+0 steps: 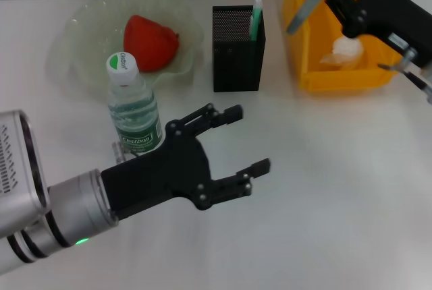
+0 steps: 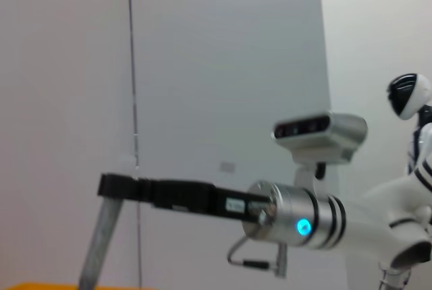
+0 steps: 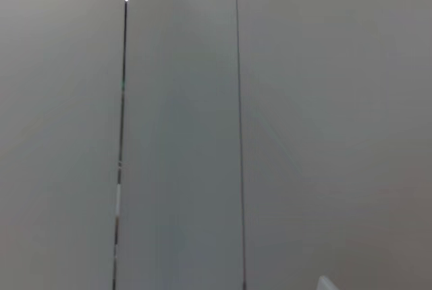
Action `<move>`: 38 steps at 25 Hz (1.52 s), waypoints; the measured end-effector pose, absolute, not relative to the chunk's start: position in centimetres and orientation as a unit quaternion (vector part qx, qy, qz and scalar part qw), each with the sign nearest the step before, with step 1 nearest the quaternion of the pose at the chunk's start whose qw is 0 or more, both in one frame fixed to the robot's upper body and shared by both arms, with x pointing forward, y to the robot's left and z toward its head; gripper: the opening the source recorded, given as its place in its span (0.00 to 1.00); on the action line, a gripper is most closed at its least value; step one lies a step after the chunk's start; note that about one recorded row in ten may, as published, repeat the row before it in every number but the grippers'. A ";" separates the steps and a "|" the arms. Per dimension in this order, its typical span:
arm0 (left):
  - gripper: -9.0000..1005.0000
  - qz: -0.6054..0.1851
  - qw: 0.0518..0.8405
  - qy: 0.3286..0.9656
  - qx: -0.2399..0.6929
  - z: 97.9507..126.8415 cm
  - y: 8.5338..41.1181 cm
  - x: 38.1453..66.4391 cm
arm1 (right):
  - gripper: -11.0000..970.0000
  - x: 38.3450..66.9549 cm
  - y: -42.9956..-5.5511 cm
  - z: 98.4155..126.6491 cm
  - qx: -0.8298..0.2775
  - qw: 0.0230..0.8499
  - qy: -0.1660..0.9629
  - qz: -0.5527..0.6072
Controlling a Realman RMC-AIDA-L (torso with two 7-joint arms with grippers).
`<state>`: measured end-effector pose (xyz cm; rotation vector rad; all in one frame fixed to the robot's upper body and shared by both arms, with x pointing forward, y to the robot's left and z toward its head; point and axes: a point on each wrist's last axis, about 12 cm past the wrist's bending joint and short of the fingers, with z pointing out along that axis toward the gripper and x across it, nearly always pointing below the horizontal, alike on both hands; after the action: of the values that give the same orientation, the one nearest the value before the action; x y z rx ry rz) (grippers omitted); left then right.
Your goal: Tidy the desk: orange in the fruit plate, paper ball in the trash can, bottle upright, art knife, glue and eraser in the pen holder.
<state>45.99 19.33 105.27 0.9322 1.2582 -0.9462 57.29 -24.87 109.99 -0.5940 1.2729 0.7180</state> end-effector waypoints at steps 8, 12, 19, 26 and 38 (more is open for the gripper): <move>0.80 -0.392 0.609 0.569 0.390 102.9 20.8 45.2 | 0.15 61.1 -21.6 111.7 -0.272 0.695 0.585 0.317; 0.80 -0.391 0.611 0.569 0.387 102.9 20.9 45.1 | 0.15 62.1 -20.3 111.7 -0.269 0.680 0.604 0.316; 0.80 -0.392 0.611 0.569 0.386 102.9 21.0 45.1 | 0.15 62.4 -19.0 111.0 -0.286 0.653 0.625 0.317; 0.80 -0.394 0.610 0.570 0.384 102.9 21.0 45.1 | 0.15 62.4 -18.9 110.7 -0.287 0.646 0.635 0.312; 0.80 -0.395 0.610 0.570 0.384 102.9 21.0 45.1 | 0.30 61.6 -19.4 110.2 -0.282 0.645 0.634 0.320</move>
<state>45.11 20.98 102.94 0.8860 1.3151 -0.9129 61.59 -19.40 110.16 -0.6429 1.4422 0.7285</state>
